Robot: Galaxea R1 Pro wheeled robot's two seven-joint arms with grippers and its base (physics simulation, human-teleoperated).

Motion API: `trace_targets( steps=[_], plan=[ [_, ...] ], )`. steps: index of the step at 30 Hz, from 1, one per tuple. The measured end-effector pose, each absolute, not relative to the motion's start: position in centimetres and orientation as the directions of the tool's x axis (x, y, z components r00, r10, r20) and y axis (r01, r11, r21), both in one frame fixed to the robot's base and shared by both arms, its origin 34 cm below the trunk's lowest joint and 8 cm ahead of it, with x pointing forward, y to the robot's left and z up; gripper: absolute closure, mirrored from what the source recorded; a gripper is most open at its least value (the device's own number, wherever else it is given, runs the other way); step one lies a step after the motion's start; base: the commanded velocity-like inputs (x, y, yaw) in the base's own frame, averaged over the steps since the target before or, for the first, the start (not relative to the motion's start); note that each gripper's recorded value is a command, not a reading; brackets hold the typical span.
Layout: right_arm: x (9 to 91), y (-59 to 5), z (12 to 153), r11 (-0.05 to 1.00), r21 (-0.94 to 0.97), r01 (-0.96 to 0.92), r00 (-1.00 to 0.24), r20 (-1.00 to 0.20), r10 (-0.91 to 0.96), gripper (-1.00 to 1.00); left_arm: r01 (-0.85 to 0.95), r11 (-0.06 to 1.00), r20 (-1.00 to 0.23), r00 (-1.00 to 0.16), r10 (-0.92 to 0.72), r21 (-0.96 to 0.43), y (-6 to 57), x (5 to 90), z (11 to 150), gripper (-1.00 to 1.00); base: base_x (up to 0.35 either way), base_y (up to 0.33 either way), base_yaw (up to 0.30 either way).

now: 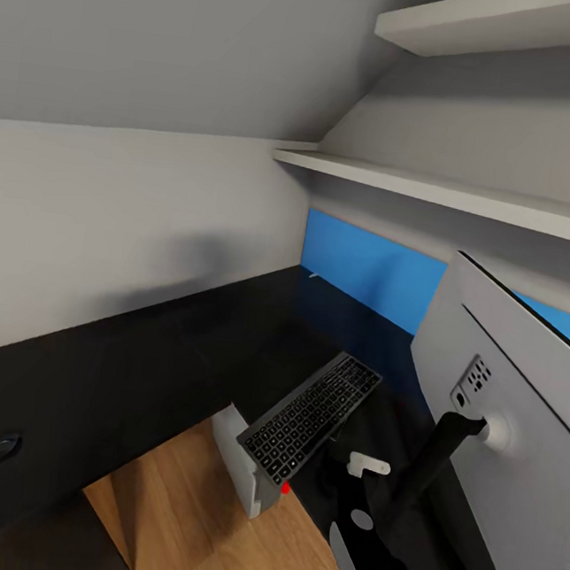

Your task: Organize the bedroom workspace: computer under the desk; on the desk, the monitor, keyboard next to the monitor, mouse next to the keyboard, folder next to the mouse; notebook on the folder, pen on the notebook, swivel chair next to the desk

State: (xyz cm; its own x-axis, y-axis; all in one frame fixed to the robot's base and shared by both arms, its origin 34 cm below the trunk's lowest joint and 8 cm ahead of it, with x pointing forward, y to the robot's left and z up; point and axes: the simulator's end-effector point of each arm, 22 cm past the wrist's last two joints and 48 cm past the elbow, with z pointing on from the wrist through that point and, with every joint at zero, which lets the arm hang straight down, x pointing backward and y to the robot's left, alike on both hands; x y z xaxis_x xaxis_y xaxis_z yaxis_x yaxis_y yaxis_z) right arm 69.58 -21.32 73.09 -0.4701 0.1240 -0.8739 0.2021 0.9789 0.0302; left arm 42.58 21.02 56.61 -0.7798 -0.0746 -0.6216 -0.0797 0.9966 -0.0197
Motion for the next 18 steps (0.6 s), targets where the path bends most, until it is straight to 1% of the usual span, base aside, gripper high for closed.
trace_targets(
  steps=[18],
  plan=[
    [69.64, -21.35, 73.19, 0.979, 0.032, 0.204, -0.467, -0.875, 0.126, -1.0, -0.08, 0.997, -0.622, -0.78, -0.074, -0.019, 21.04, 42.58, 56.61, -1.0, -0.003, 0.0, 0.0]
  ],
)
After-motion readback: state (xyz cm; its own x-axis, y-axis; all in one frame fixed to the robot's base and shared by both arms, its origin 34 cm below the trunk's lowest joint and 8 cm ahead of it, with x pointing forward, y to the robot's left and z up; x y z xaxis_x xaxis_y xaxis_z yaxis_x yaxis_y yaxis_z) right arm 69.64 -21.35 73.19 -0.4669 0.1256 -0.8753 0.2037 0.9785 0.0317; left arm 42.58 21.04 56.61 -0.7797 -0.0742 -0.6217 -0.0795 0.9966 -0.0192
